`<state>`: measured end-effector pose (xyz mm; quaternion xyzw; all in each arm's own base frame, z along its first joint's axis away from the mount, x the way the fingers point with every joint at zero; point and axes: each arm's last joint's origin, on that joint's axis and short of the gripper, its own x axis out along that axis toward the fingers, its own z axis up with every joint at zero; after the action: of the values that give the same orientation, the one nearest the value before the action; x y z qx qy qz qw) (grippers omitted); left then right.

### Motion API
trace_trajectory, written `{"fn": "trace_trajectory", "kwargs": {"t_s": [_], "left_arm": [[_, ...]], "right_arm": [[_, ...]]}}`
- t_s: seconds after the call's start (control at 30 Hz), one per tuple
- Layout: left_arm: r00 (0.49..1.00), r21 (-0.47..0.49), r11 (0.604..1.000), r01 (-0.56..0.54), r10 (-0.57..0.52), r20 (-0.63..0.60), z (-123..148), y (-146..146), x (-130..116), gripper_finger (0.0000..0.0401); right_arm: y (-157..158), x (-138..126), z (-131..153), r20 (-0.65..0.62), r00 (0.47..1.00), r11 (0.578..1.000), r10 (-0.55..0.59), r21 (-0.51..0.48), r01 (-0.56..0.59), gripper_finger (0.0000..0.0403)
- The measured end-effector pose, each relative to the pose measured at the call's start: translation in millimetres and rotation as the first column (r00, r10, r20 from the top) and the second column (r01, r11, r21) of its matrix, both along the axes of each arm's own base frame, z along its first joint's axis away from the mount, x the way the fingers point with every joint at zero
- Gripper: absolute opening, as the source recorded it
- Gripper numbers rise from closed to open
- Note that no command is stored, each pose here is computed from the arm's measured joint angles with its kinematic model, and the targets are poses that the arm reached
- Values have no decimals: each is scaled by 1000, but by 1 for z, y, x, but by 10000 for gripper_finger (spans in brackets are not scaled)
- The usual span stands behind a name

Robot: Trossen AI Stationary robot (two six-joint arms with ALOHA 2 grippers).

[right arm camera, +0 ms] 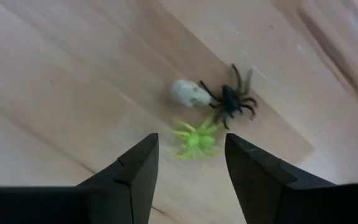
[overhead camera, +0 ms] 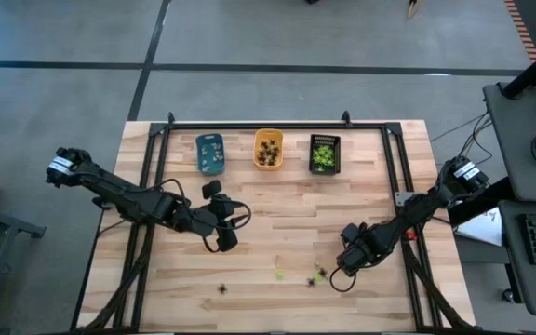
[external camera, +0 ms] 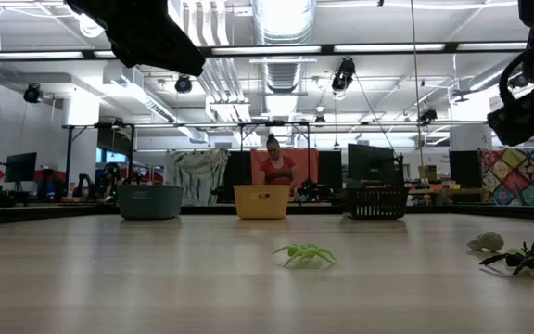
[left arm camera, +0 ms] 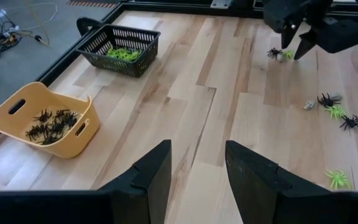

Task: Sort Halloween decoration
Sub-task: Put the green spider toy into the black bin

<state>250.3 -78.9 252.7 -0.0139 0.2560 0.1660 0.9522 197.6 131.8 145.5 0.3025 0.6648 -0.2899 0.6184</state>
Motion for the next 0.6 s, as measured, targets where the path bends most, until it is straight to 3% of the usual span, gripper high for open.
{"fn": "trace_trajectory", "kwargs": {"t_s": [0.27,0.6], "left_arm": [[1000,0,1000,-1,1,0,0,0,0,134],[1000,0,1000,0,0,0,0,0,0,134]], "right_arm": [[-1,-1,-7,33,999,1000,2,6,-2,160],[-1,-1,-7,36,999,1000,4,8,-5,87]]}}
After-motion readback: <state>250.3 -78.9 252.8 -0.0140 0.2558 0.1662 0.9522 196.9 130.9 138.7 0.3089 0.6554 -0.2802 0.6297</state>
